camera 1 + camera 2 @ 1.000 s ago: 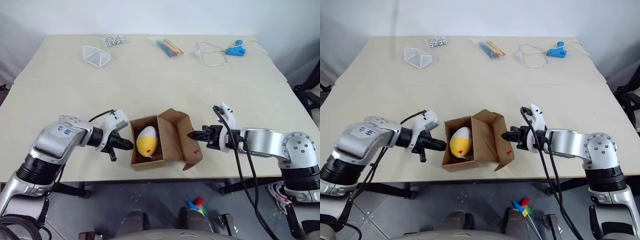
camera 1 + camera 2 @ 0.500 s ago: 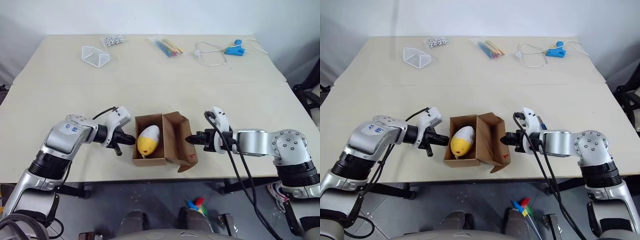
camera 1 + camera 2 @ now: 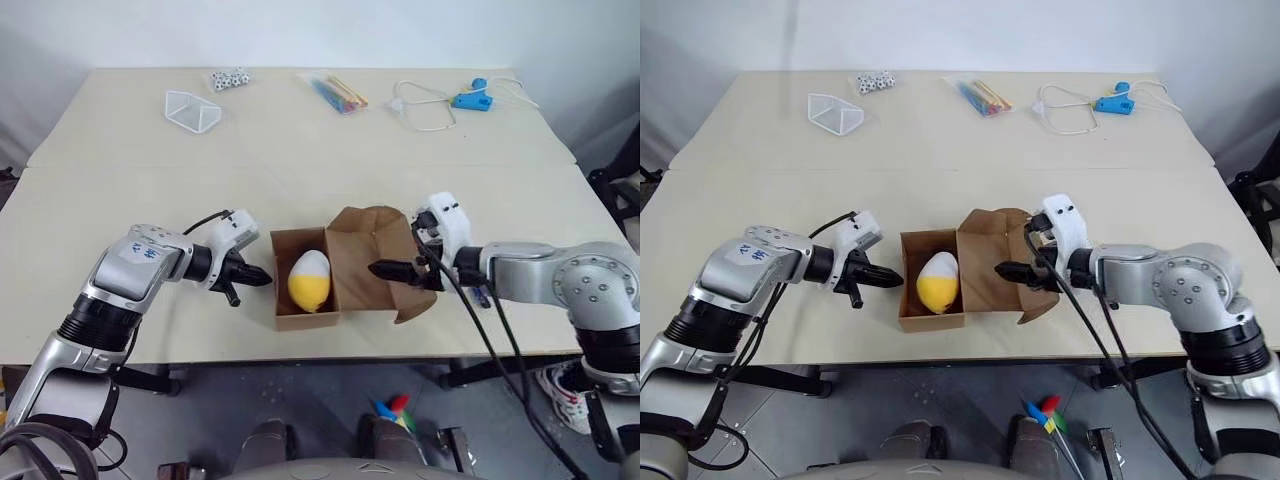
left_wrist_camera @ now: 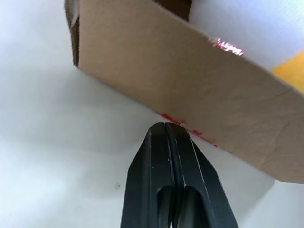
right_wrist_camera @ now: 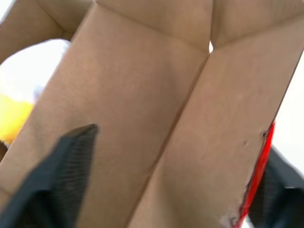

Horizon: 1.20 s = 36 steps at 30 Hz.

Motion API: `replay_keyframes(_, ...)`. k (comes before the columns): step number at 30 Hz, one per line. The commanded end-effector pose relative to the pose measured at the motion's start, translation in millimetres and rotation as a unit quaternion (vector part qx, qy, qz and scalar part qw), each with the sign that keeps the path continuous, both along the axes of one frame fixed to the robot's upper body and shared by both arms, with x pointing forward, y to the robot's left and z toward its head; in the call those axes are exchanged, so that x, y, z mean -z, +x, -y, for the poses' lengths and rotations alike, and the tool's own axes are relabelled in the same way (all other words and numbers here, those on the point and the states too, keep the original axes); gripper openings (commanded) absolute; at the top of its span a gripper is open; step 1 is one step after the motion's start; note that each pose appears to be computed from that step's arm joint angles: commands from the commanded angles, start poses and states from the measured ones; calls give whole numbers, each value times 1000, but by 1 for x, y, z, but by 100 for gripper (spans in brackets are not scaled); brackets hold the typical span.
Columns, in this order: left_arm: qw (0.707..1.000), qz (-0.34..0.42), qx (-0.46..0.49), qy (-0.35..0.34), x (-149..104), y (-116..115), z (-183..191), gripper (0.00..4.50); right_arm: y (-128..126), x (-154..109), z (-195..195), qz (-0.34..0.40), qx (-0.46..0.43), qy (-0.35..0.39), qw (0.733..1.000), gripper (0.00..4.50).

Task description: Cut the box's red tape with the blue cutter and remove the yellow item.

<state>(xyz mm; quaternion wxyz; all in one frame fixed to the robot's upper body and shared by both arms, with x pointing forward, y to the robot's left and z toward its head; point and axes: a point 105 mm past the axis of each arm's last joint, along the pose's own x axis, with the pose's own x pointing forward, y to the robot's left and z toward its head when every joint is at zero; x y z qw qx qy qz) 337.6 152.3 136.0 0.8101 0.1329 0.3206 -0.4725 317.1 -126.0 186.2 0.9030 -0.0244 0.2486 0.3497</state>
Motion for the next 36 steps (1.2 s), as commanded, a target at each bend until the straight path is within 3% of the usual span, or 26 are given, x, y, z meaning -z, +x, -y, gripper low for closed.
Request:
replay_keyframes(1, 1000, 20, -16, 3, -9, 6, -11, 0, 4, -27, 18, 66, 2, -16, 998, 443)
replay_keyframes(8, 997, 55, -50, -3, -26, 13, -32, 0, 3, -58, 51, 153, -13, -47, 987, 443)
replay_keyframes(11, 991, 102, -79, -45, -59, 26, -33, 55, -18, -71, 46, 208, -102, -59, 971, 450)
replay_keyframes(18, 984, 167, -30, -56, -110, 30, -10, 269, -54, -72, 34, 252, -229, -78, 937, 450)
replay_keyframes(21, 982, 172, 57, -48, -127, 20, 24, 360, -71, -79, 37, 290, -259, -53, 920, 450)
replay_keyframes(24, 978, 155, 138, -22, -127, 8, 55, 447, -85, -70, 54, 291, -262, -53, 919, 450)
replay_keyframes(36, 949, 117, 268, 119, -83, -8, 77, 447, -110, -54, 71, 301, -177, -73, 934, 450)
